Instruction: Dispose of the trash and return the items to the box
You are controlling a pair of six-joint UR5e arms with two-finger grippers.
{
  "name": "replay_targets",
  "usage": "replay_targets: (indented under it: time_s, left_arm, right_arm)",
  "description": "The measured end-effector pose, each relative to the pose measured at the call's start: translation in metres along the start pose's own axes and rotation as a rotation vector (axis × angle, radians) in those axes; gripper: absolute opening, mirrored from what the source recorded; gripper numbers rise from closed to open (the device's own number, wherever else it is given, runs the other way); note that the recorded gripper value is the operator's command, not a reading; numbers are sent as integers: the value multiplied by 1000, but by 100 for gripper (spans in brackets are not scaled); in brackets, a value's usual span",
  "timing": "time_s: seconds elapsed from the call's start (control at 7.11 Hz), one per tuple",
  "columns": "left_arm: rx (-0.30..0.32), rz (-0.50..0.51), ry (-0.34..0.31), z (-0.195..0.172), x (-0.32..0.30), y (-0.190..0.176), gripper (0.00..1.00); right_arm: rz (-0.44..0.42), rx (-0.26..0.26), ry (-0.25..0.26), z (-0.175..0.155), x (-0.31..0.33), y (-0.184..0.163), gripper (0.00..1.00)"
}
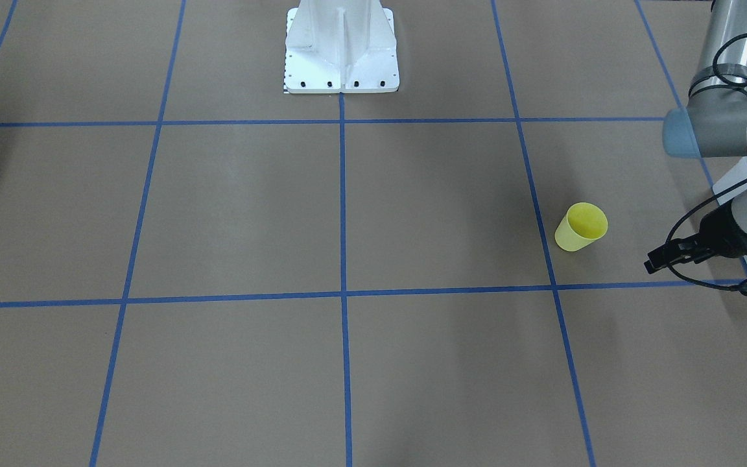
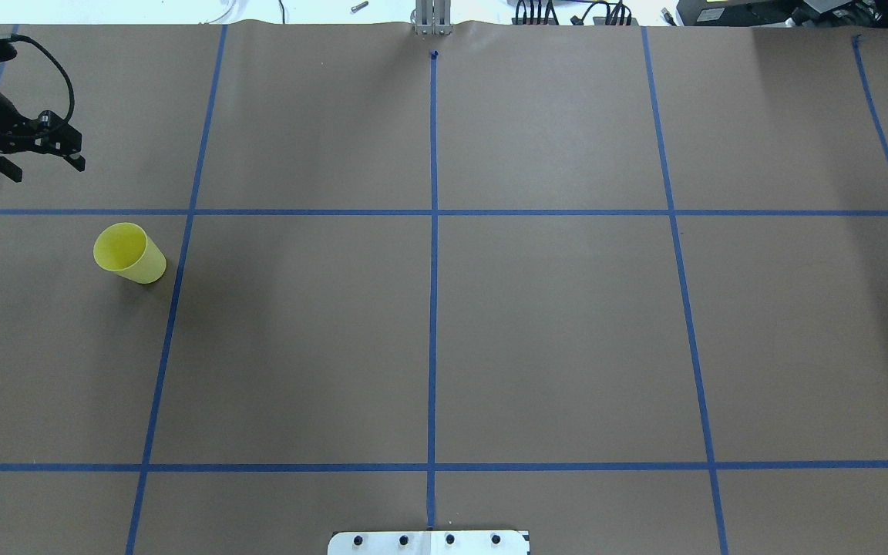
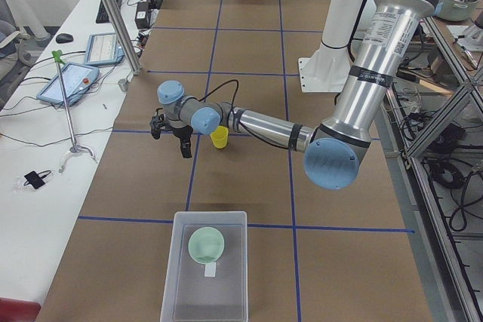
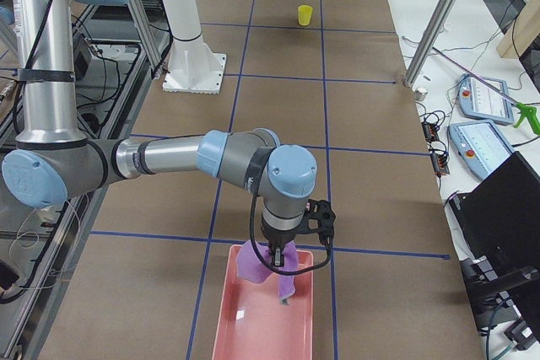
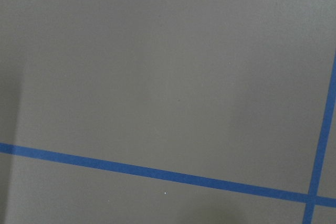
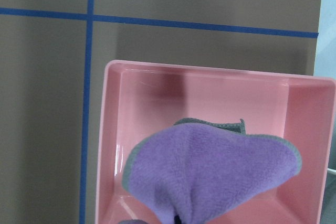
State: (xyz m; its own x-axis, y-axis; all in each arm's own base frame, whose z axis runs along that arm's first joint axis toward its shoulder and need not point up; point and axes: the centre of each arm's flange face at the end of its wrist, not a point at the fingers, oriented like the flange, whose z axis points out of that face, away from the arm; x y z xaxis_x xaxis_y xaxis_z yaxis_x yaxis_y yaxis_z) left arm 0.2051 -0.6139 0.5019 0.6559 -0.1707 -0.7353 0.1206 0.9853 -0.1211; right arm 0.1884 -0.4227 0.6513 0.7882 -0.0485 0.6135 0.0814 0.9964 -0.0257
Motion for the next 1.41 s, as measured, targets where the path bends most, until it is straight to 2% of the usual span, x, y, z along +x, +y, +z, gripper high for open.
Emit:
replay_targets:
  time_s: [0.28, 0.56, 0.7, 0.84, 0.98, 1.12, 1.27, 1.41]
  left_arm:
    - [-3, 13, -11, 19, 44, 21, 98]
    - [-22, 55, 17, 13, 58, 68, 97]
    - [-39, 74, 12, 21, 56, 89, 94]
    - [-52, 86, 1, 30, 55, 100, 84]
    - [-62, 96, -9, 37, 50, 105, 61]
    - [-72, 106, -19, 44, 43, 109, 28]
    - [-79, 110, -26, 48, 39, 110, 0]
    - [-82, 110, -29, 51, 37, 109, 0]
  right_arm:
    - [-3, -4, -3, 32, 25, 1, 100]
    - [-1, 3, -7, 36, 27, 1, 100]
    - [-1, 5, -7, 35, 27, 1, 100]
    - [0, 6, -8, 35, 27, 1, 100]
    - [0, 10, -13, 34, 26, 0, 100]
    - [-1, 17, -23, 33, 24, -1, 100]
    - [-3, 24, -44, 34, 18, -5, 100]
    - [1, 29, -82, 37, 3, -14, 100]
